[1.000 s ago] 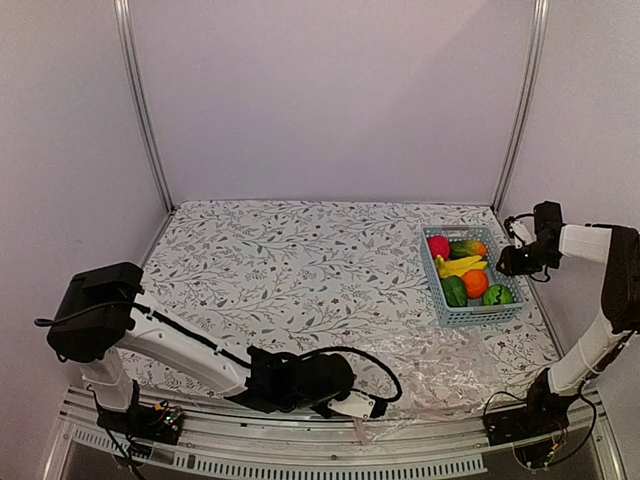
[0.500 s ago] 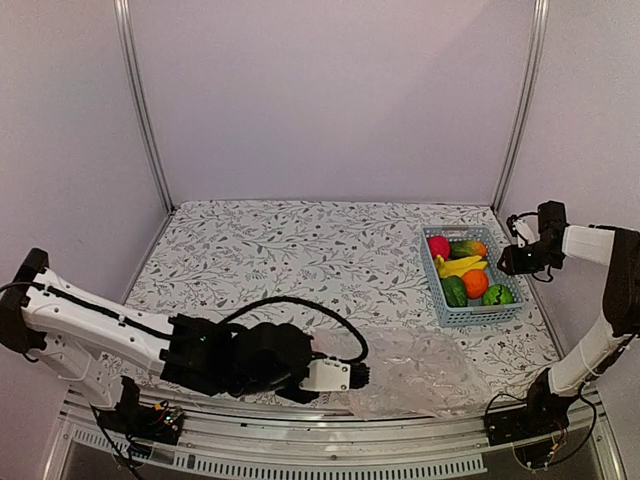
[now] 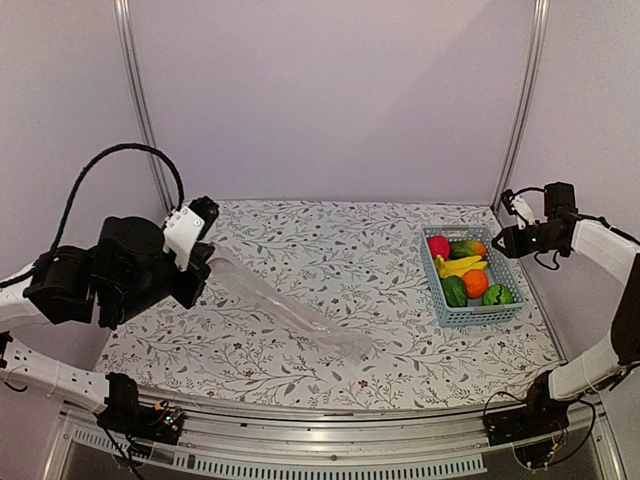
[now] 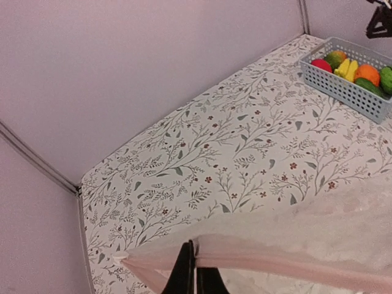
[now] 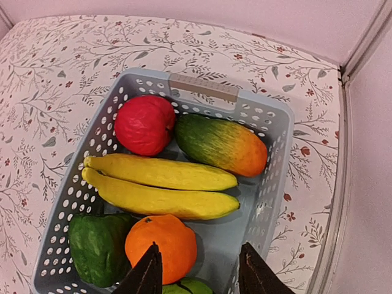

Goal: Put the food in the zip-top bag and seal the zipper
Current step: Pick up the zipper food storage bag at the corner of the board.

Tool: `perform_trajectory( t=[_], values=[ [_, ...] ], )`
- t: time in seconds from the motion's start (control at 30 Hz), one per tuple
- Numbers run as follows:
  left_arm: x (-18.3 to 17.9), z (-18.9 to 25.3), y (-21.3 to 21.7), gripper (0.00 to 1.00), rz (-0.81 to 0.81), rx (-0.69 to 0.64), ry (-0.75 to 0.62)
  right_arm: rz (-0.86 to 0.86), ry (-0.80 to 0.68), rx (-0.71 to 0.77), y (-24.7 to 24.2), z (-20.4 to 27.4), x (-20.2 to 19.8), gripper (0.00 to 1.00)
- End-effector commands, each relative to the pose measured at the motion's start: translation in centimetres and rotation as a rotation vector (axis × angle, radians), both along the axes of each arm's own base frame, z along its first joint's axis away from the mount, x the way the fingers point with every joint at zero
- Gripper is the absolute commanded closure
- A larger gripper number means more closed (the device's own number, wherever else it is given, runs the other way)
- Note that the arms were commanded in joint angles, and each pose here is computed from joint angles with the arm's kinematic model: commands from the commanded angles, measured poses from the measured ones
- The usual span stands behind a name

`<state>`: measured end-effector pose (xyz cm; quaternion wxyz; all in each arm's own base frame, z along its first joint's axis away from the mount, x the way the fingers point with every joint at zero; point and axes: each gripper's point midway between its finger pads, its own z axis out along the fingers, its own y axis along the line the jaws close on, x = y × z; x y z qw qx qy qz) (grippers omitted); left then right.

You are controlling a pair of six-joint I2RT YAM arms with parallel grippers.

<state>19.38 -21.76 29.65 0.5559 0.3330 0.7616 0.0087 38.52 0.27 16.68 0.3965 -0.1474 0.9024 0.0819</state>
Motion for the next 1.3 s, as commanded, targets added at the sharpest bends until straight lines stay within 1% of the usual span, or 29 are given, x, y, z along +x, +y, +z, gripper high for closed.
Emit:
perform_trajectory(
  t=[0.0,0.07,0.13,0.2,0.27,0.3,0.37,0.5,0.57,0.67,0.8,0.93,1.03,1.13,1.2,1.27],
  values=[
    [2.4,3.6,5.6,1.00,0.277,-0.147,0.006,0.180,0.037,-0.080,3.4,-0.8,-1.7,0.62],
    [2.8,3.9,5.4,1.00,0.276,-0.139,0.037,0.218,0.053,-0.134,3.5,-1.7,-2.5,0.68],
    [3.3,3.0,4.6,1.00,0.270,-0.078,0.084,0.255,0.070,-0.182,3.5,-2.7,-3.4,0.75],
    [3.5,0.6,2.9,1.00,0.234,-0.001,0.161,0.301,0.100,-0.210,3.9,-3.8,-4.8,0.82],
    [3.3,-2.3,0.5,1.00,0.164,0.063,0.261,0.365,0.129,-0.237,4.6,-4.9,-6.7,0.85],
    [3.2,-4.2,-0.7,1.00,0.139,0.102,0.311,0.406,0.142,-0.252,5.2,-5.4,-7.6,0.86],
    [2.6,-6.6,-2.7,1.00,0.075,0.133,0.400,0.463,0.148,-0.305,6.1,-6.4,-9.1,0.86],
    [1.0,-8.8,-6.8,1.00,-0.080,0.107,0.541,0.578,0.143,-0.372,7.6,-7.5,-12.8,0.86],
    [0.3,-8.7,-8.4,1.00,-0.146,0.066,0.586,0.626,0.160,-0.387,7.9,-8.0,-14.5,0.86],
    [0.4,-7.4,-9.4,1.00,-0.191,-0.022,0.591,0.694,0.202,-0.378,8.3,-8.6,-17.1,0.86],
    [1.5,-4.8,-8.8,1.00,-0.188,-0.180,0.590,0.744,0.206,-0.348,8.8,-8.0,-18.3,0.87],
    [3.2,-1.7,-7.2,1.00,-0.141,-0.340,0.556,0.718,0.120,-0.297,10.0,-5.1,-16.4,0.86],
    [4.6,0.5,-5.3,1.00,-0.081,-0.429,0.517,0.741,0.114,-0.217,11.4,-2.9,-15.9,0.75],
    [5.9,2.2,-1.9,1.00,0.028,-0.460,0.454,0.768,0.108,-0.164,12.5,-1.7,-14.9,0.60],
    [6.6,3.1,0.8,1.00,0.121,-0.453,0.401,0.758,0.089,-0.170,12.6,-1.4,-13.7,0.57],
    [6.9,4.1,3.6,1.00,0.211,-0.441,0.355,0.704,0.072,-0.214,12.0,-1.6,-12.0,0.59]
  ],
)
